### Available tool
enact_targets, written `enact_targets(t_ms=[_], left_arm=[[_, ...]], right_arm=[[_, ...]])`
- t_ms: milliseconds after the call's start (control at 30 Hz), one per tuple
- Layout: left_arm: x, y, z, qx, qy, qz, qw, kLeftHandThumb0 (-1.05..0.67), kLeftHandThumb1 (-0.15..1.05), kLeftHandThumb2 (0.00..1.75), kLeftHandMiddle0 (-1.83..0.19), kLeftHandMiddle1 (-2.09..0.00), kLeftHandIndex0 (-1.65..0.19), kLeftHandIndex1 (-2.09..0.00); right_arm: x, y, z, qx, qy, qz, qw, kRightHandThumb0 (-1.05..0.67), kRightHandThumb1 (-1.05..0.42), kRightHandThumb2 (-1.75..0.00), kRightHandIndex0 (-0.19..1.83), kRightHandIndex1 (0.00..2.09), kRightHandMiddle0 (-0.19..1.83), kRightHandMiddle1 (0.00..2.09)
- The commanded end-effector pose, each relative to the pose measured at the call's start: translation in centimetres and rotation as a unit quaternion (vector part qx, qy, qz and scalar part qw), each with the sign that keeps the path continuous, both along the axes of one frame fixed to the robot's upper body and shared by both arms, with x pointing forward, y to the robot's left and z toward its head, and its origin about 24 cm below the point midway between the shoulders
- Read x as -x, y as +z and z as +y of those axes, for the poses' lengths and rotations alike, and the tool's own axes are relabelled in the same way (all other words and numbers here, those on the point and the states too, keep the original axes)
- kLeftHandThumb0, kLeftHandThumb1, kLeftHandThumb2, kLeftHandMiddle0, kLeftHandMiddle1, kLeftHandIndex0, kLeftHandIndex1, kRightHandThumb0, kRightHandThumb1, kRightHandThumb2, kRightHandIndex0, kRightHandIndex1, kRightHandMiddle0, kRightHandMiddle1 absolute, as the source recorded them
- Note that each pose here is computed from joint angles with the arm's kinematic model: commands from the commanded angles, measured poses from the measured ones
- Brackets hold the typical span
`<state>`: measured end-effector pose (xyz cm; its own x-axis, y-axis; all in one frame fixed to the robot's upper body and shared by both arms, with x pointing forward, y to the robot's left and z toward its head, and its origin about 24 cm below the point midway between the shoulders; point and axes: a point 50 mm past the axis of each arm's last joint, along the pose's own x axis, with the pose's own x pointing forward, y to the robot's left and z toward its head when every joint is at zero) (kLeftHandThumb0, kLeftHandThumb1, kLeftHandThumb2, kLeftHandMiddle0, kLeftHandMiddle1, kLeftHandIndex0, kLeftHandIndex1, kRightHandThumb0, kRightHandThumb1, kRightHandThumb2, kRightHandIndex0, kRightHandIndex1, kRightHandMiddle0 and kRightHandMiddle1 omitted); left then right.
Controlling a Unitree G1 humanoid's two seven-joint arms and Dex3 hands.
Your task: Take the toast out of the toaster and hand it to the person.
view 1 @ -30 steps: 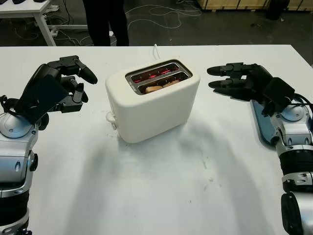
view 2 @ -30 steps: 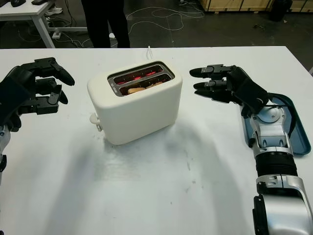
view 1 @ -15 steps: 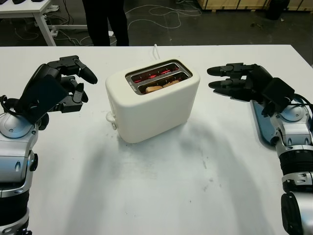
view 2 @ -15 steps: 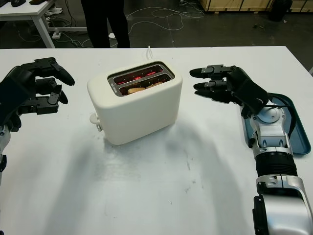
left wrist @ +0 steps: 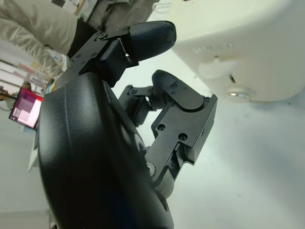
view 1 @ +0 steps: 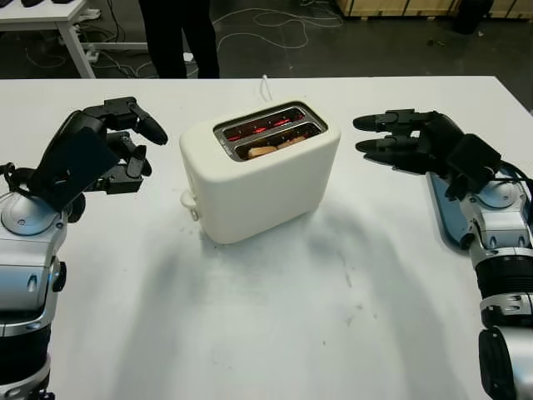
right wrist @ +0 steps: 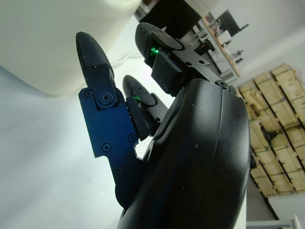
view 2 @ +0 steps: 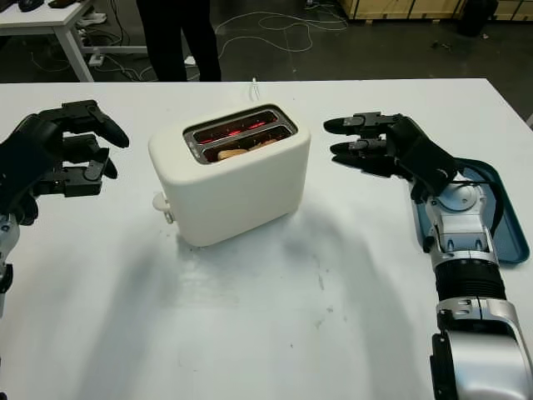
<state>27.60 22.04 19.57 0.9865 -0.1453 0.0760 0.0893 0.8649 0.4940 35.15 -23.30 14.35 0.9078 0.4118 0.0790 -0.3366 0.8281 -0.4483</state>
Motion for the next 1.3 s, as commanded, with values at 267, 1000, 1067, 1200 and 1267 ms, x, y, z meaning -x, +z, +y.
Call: enact_targets(t_ms=[267,1000,1067,1200,1267], left_arm=[[0.0,0.4,-0.1,0.001,0.004,-0.004,1.0,0.04,0.62,1.21,-0.66,-1.53,-0.55,-1.42],[-0.3,0.3,-0.5,0.005,0.001,-0.002,1.0,0.0,0.59,1.26,-0.61,-1.56,-0.52,-1.44],[-0.3,0.3,-0.5,0.009,0.001,-0.002,1.0,0.01,0.6,1.27,-0.61,-1.56,-0.52,-1.44],[-0.3,0.0,-0.6,0.011,0.0,-0.003,1.0,0.03,0.61,1.28,-0.63,-1.57,-0.52,-1.44],[-0.3,-0.1,-0.6,0.009,-0.001,-0.009,1.0,0.04,0.61,1.28,-0.63,-1.57,-0.52,-1.45]], right_arm=[[0.1,-0.1,0.1,-0.002,0.002,-0.005,1.0,-0.5,-0.83,0.0,0.89,0.01,0.81,0.0],[-1.4,11.6,1.9,0.046,0.009,-0.17,0.984,-0.36,-0.69,0.0,0.87,0.02,0.79,0.02],[-1.5,13.3,2.7,0.053,0.017,-0.192,0.98,-0.43,-0.67,0.0,0.9,0.03,0.83,0.03],[-1.8,15.3,4.8,0.067,0.046,-0.22,0.972,-0.63,-0.66,0.0,0.99,0.08,0.91,0.05],[-2.0,15.7,5.9,0.09,0.061,-0.227,0.968,-0.67,-0.66,0.0,1.0,0.09,0.92,0.05]])
